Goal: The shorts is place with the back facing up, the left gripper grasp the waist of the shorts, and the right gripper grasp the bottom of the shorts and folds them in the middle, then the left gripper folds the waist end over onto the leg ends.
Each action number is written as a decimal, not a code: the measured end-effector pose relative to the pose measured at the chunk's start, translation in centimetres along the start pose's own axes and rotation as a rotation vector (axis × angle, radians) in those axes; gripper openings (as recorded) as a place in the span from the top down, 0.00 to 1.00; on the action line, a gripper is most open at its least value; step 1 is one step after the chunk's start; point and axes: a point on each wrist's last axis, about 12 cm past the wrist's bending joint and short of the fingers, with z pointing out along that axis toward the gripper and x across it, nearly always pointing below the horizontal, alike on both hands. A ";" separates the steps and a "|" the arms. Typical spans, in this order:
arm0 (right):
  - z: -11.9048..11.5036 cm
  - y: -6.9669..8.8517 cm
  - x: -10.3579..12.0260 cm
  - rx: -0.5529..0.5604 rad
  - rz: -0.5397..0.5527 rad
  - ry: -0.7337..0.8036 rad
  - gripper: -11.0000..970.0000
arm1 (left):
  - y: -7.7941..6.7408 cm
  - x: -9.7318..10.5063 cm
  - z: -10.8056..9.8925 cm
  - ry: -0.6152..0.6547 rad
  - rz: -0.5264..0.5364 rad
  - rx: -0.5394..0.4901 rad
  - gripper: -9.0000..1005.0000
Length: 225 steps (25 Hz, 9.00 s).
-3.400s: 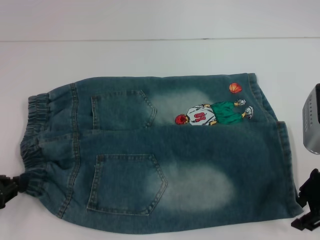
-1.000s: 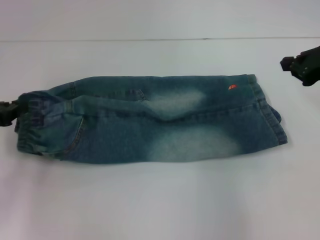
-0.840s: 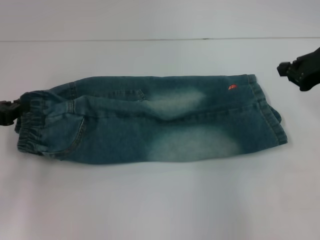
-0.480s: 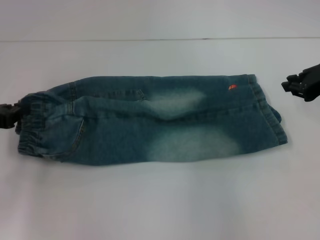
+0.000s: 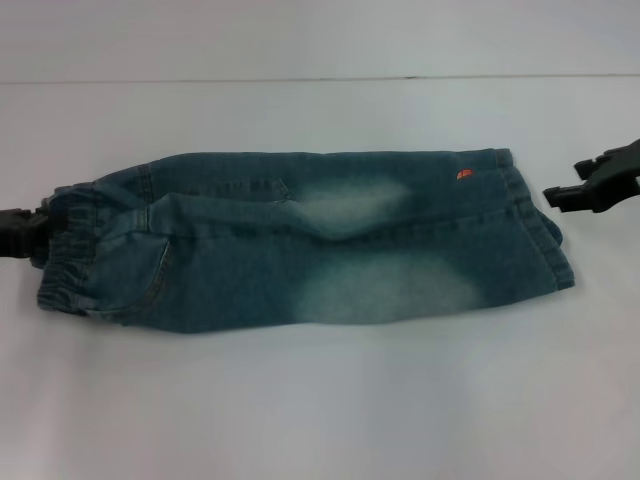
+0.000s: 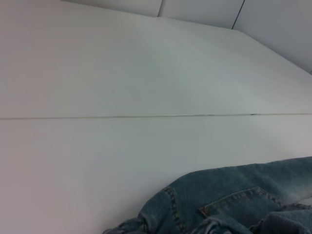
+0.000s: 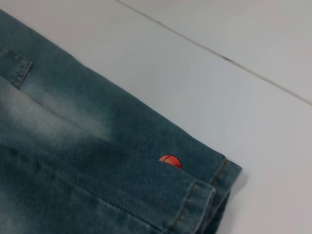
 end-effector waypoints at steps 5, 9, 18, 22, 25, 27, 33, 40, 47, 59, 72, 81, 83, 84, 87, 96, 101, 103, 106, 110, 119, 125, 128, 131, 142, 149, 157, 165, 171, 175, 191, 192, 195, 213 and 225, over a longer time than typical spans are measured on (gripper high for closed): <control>1.4 0.8 0.2 -0.034 0.023 0.002 0.38 | -0.1 -0.1 0.2 0.003 0.009 0.006 0.94; 2.1 1.2 0.2 -0.054 0.043 -0.020 0.38 | -0.2 0.0 0.3 0.006 0.008 0.005 0.94; 3.1 1.4 0.5 -0.062 0.072 -0.022 0.38 | -0.2 0.1 0.4 0.010 0.017 0.007 0.94; 3.5 1.7 0.6 -0.067 0.077 -0.021 0.38 | -0.2 0.1 0.4 0.012 0.017 0.007 0.94; 3.7 1.8 0.5 -0.073 0.078 -0.033 0.38 | -0.2 0.2 0.4 0.013 0.017 0.006 0.94; 3.8 1.9 0.5 -0.080 0.080 -0.042 0.38 | -0.2 0.2 0.4 0.014 0.017 0.006 0.94; 4.3 2.4 0.5 -0.105 0.080 -0.065 0.41 | -0.3 0.2 0.7 0.019 0.025 0.005 0.94; 4.5 2.6 0.5 -0.106 0.068 -0.068 0.55 | -0.3 0.5 0.9 0.027 0.021 0.001 0.94; 3.7 2.1 0.7 -0.092 0.050 -0.110 0.71 | -0.3 0.6 0.9 0.024 0.028 0.000 0.94; 1.1 0.6 -0.1 -0.049 0.060 -0.229 0.93 | -0.4 -0.7 1.4 0.006 0.057 -0.003 0.94; 1.9 -0.6 -1.3 0.083 0.085 -0.270 0.93 | -0.3 -2.7 4.3 0.008 0.106 -0.082 0.94; 3.4 -0.3 -1.4 0.120 0.083 -0.245 0.93 | 0.1 -3.2 5.4 0.015 0.132 -0.145 0.94; 3.6 -0.3 -1.4 0.128 0.083 -0.244 0.93 | 0.3 -3.1 5.6 0.017 0.128 -0.154 0.94; 3.6 -0.3 -1.4 0.131 0.084 -0.244 0.93 | 0.4 -3.1 5.7 0.018 0.127 -0.159 0.94; 3.8 -0.2 -1.5 0.131 0.085 -0.242 0.93 | 0.5 -3.1 5.9 0.017 0.128 -0.174 0.94; 4.3 -0.2 -1.5 0.152 0.081 -0.235 0.93 | 0.6 -3.9 6.4 -0.006 0.140 -0.209 0.94; 4.5 0.1 -1.7 0.145 0.066 -0.231 0.93 | -0.3 -3.9 7.4 0.008 0.185 -0.205 0.94; 4.5 0.2 -1.7 0.144 0.064 -0.230 0.93 | -0.6 -3.8 7.9 0.008 0.191 -0.217 0.93; 4.5 0.3 -1.7 0.140 0.063 -0.230 0.93 | -0.8 -3.8 8.2 0.009 0.202 -0.228 0.93; 4.3 0.2 -1.6 0.140 0.065 -0.230 0.84 | -0.9 -4.1 8.2 0.006 0.211 -0.230 0.83; 2.5 -0.2 -1.2 0.136 0.061 -0.263 0.49 | -0.4 -4.7 6.6 -0.037 0.213 -0.242 0.37; 0.4 -0.1 -0.8 0.099 0.044 -0.341 0.25 | -0.5 -4.9 4.1 -0.115 0.194 -0.191 0.16; 0.0 0.4 -0.6 0.059 0.027 -0.373 0.24 | -0.5 -4.0 3.1 -0.119 0.192 -0.164 0.12; -0.2 0.8 -0.3 0.025 0.006 -0.396 0.24 | -0.5 -2.6 1.7 -0.133 0.194 -0.129 0.10; 0.1 2.2 0.3 -0.048 -0.071 -0.447 0.24 | -0.4 4.2 -1.9 -0.112 0.217 -0.040 0.07; 0.0 2.7 1.1 -0.078 -0.075 -0.493 0.24 | 0.0 5.7 -0.1 -0.075 0.227 -0.089 0.08; 0.4 3.3 1.3 -0.101 -0.084 -0.482 0.24 | 0.0 5.8 2.5 -0.057 0.269 -0.125 0.09; 0.6 3.5 1.2 -0.106 -0.087 -0.482 0.24 | -0.5 5.2 4.3 -0.055 0.291 -0.105 0.09; 0.7 3.6 1.3 -0.107 -0.092 -0.486 0.24 | -0.5 5.1 5.1 -0.030 0.303 -0.115 0.10; 1.0 3.7 1.6 -0.107 -0.093 -0.496 0.24 | -0.6 5.0 5.2 -0.025 0.311 -0.110 0.10; 2.0 4.3 2.4 -0.112 -0.097 -0.532 0.25 | -0.9 4.7 5.3 -0.035 0.354 -0.088 0.60; 2.1 4.3 2.4 -0.110 -0.101 -0.534 0.25 | -0.9 4.7 5.3 -0.036 0.355 -0.087 0.61; 2.3 4.3 2.5 -0.102 -0.102 -0.535 0.25 | -1.1 4.5 5.3 -0.043 0.362 -0.068 0.64; 8.4 7.5 0.8 0.062 -0.171 -0.634 0.25 | -1.1 1.7 3.9 -0.092 0.361 -0.009 0.94; 10.4 9.6 -0.9 0.027 -0.211 -0.572 0.37 | -1.1 0.2 3.2 -0.115 0.355 0.011 0.95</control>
